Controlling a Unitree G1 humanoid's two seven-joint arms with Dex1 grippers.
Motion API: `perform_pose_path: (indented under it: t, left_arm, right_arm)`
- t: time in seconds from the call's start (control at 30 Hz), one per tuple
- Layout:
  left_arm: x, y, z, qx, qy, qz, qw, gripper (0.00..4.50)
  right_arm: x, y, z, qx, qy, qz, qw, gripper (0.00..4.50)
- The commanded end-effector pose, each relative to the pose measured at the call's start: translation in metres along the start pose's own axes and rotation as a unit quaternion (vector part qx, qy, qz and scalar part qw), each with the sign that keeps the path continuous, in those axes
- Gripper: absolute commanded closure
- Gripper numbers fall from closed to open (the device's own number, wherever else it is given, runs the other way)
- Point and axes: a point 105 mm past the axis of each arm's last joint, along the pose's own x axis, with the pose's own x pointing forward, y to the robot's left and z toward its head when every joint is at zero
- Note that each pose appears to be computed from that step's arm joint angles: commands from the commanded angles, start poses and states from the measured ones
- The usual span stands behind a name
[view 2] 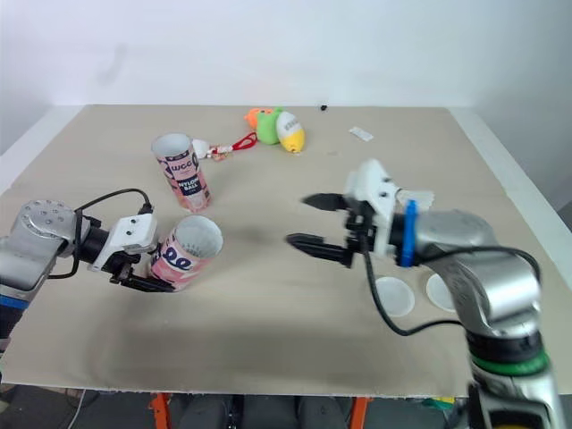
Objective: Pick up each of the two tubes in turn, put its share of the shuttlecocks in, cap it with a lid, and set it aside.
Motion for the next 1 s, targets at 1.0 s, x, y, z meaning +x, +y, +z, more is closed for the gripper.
perform_pose_path:
  t: [1.0]
  left_arm:
    - [0.025,-0.005,-0.005,0.006,0.006,-0.057,0.998,1.51]
  right_arm:
    - [-0.044,-0.060,-0.114,0.111,0.138,-0.281,0.943,0.55]
